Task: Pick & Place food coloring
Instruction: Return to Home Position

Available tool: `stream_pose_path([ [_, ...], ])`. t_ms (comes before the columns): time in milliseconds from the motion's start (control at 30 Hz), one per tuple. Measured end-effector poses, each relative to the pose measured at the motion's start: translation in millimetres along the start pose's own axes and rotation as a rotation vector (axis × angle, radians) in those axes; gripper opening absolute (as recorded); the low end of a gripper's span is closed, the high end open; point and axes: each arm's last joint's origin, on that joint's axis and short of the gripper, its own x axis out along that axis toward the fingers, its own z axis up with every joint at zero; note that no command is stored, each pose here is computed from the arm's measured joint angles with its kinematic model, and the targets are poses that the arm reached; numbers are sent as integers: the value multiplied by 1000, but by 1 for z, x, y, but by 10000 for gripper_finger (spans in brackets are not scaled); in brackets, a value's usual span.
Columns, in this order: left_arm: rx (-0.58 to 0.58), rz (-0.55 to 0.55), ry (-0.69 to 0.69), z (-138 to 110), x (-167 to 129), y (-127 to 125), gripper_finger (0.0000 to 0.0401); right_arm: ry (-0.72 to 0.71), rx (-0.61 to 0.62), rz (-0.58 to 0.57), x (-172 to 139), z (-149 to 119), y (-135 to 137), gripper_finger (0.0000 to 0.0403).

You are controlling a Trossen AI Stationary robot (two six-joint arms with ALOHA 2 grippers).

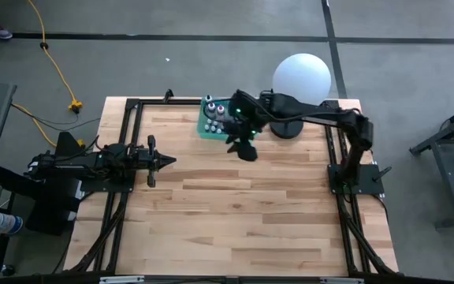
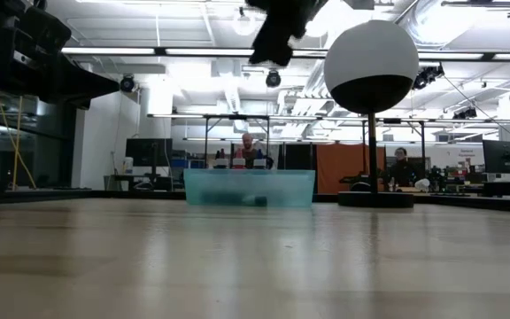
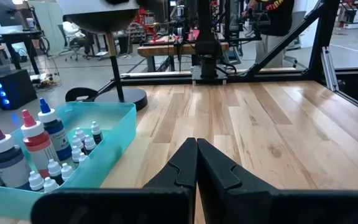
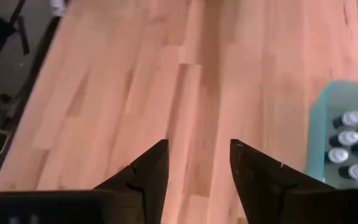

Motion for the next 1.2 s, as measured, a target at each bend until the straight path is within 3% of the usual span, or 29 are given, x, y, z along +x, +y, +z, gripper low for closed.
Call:
stream_pose_path([
  [233,0,-1,0,0,0,0,0,-54,-140,34,-28,-21,48,128],
  [500,0,0,0,0,0,0,0,-244,-235,-35,-51,-100,77,55],
  [667,0,0,0,0,0,0,0,-369,-175,1,-64,-154,87,5],
  [1033,0,0,0,0,0,0,0,-656,-178,119,-73,-246,101,1],
  [1200,0,0,0,0,0,0,0,-764,-128,63,-74,-270,101,1],
])
